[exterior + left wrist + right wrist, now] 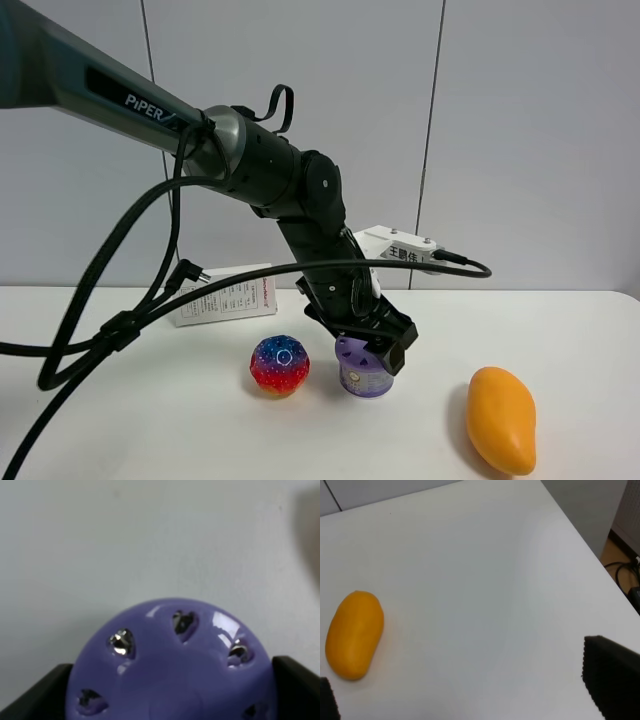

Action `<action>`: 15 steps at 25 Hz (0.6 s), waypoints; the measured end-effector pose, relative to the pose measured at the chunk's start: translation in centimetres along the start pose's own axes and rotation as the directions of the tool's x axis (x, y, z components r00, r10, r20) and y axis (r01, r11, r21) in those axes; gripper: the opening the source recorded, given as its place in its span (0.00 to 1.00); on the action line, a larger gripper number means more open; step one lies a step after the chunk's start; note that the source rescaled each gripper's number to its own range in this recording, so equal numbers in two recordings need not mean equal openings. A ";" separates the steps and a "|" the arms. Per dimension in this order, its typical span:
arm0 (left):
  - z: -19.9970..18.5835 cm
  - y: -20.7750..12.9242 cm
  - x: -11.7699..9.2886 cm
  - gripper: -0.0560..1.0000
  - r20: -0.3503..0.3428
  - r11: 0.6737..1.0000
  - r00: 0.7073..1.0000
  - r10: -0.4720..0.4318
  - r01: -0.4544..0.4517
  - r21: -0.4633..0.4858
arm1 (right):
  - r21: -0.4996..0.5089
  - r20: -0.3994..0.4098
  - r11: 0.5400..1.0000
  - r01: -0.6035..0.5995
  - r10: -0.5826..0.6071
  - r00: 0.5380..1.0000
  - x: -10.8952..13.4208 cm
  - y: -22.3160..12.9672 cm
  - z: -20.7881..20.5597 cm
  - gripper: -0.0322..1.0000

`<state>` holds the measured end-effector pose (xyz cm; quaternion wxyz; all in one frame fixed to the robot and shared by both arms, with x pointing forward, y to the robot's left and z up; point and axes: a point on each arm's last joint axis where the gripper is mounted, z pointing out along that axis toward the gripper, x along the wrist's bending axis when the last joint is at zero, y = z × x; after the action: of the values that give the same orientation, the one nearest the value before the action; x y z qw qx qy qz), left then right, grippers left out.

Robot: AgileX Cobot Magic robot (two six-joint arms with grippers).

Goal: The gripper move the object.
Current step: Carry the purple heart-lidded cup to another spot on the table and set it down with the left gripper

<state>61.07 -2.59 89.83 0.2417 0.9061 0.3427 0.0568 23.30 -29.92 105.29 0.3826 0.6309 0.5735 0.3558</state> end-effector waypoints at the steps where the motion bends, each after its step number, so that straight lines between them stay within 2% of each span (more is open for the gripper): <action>1: 0.0 0.0 0.0 0.06 0.000 1.000 1.000 0.001 -0.001 -0.001 | 0.000 0.000 1.000 0.000 0.000 1.000 0.0 0.0 0.0 1.00; 5: 0.0 0.0 0.0 0.06 0.000 1.000 1.000 0.008 -0.008 -0.001 | 0.000 0.000 1.000 0.000 0.000 1.000 0.0 0.0 0.0 1.00; 6: 0.0 0.0 0.0 0.11 0.000 1.000 1.000 0.009 -0.009 -0.001 | 0.000 0.000 1.000 0.000 0.000 1.000 0.0 0.0 0.0 1.00; 7: 0.0 0.0 0.0 0.25 0.001 1.000 1.000 0.007 -0.007 -0.001 | 0.000 0.000 1.000 0.000 0.000 1.000 0.0 0.0 0.0 1.00; 9: 0.0 0.1 0.0 0.68 0.000 1.000 1.000 0.003 -0.003 -0.012 | 0.000 0.000 1.000 0.000 0.000 1.000 0.0 0.0 0.0 1.00; 10: 0.0 0.2 0.0 0.82 0.002 1.000 1.000 0.000 0.000 -0.015 | 0.000 0.000 1.000 0.000 0.000 1.000 0.0 0.0 0.0 1.00; 12: 0.0 0.2 -0.1 0.93 0.007 1.000 1.000 -0.008 0.008 -0.018 | 0.000 0.000 1.000 0.000 0.000 1.000 0.0 0.0 0.0 1.00; 15: 0.0 0.2 -0.1 0.97 0.008 1.000 1.000 -0.010 0.010 -0.019 | 0.000 0.000 1.000 0.000 0.000 1.000 0.0 0.0 0.0 1.00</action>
<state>61.14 -2.77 89.98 0.2517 0.9023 0.3456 0.0552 23.30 -29.92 105.29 0.3826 0.6309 0.5735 0.3558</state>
